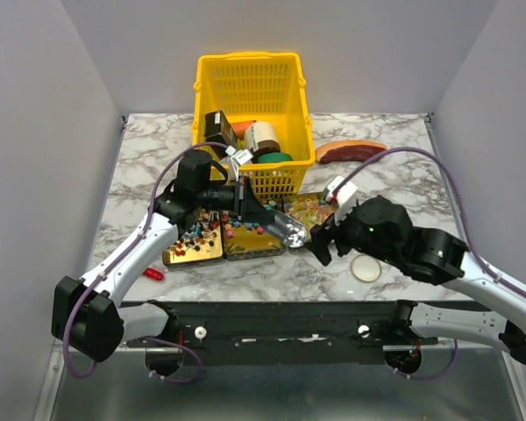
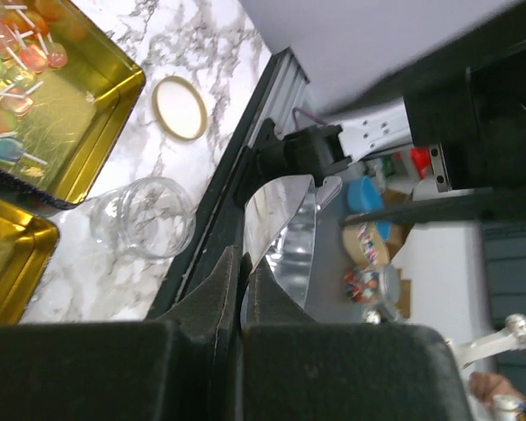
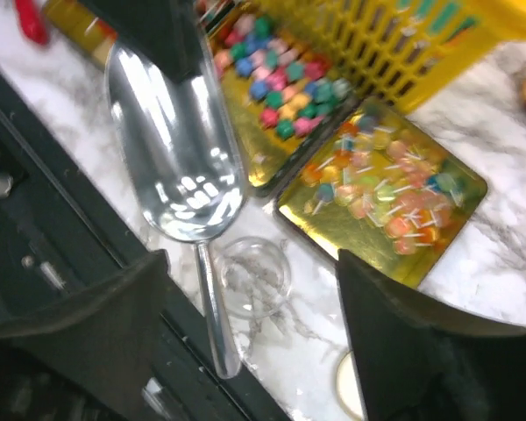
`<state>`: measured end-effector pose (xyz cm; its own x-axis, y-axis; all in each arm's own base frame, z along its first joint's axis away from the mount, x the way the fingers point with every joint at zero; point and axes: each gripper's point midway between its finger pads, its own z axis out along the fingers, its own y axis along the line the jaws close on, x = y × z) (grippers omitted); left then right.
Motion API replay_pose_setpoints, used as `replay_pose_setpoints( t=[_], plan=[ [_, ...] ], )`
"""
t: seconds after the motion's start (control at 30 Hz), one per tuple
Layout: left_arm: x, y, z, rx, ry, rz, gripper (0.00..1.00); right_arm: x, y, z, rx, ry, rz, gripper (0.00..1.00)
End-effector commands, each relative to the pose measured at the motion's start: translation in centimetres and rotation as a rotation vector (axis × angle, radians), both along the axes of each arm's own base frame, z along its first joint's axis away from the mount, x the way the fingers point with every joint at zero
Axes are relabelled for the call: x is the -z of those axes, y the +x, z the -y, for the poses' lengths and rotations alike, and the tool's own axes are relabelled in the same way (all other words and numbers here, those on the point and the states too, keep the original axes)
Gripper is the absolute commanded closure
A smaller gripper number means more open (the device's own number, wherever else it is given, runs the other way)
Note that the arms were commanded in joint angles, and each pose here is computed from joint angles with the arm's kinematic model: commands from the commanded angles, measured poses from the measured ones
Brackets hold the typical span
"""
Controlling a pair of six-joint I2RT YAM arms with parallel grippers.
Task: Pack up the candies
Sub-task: Adjust the spatula.
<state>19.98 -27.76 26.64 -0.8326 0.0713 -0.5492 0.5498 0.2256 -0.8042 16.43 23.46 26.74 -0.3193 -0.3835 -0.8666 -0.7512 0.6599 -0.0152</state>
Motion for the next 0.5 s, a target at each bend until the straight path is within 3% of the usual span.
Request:
replay_pose_setpoints(
  t=[0.0,0.17,0.27,0.47],
  plan=[
    [-2.7,0.1,0.5,-0.057,-0.098,-0.057,1.0,-4.0,2.6,2.2,0.209,0.143,0.136,0.0],
    [-3.2,0.3,0.8,-0.074,-0.119,-0.124,1.0,-5.4,1.3,2.5,0.113,0.204,0.197,0.0],
    [-3.1,0.2,0.9,-0.064,-0.125,-0.161,1.0,-5.5,-0.2,1.3,-0.018,0.205,0.191,0.14],
    [-2.6,-0.1,1.0,-0.06,-0.118,-0.276,1.0,-3.8,-1.3,0.0,-0.136,0.092,0.121,0.21]
  ],
)
